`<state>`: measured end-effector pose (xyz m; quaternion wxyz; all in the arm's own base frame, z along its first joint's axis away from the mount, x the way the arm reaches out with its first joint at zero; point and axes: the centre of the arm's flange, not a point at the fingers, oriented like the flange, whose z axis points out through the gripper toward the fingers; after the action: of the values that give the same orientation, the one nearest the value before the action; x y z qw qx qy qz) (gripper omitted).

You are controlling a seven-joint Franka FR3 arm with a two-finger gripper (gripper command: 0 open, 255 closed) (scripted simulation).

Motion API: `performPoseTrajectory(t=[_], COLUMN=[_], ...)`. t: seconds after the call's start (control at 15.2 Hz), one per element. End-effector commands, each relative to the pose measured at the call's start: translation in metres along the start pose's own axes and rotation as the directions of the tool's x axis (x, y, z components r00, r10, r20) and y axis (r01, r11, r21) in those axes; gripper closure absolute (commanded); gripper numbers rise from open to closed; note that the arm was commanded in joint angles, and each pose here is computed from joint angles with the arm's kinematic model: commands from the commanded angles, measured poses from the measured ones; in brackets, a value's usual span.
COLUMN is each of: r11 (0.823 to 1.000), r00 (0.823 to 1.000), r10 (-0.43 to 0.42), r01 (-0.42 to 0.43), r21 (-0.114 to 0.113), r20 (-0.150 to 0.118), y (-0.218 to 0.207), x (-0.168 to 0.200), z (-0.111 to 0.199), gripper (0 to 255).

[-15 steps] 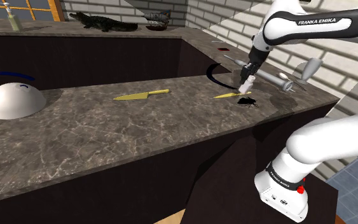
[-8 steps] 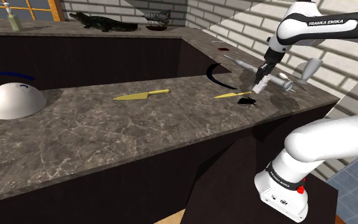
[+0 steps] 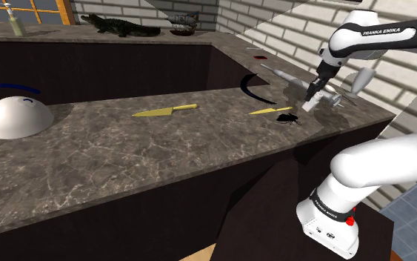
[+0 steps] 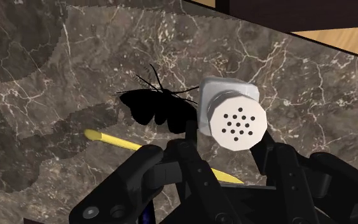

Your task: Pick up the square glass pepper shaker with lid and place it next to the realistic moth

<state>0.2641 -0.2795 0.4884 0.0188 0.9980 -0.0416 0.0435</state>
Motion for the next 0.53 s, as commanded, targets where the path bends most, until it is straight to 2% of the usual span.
performPoseTrajectory(t=[0.0,0.46], r11=[1.0,1.0], r00=[1.0,1.0], r10=[0.0,0.0], r01=[0.0,0.0], r21=[0.0,0.0], r20=[0.0,0.0], y=[0.0,-0.001], x=[-0.002,-0.005], z=[0.012,0.049], gripper=[255,255])
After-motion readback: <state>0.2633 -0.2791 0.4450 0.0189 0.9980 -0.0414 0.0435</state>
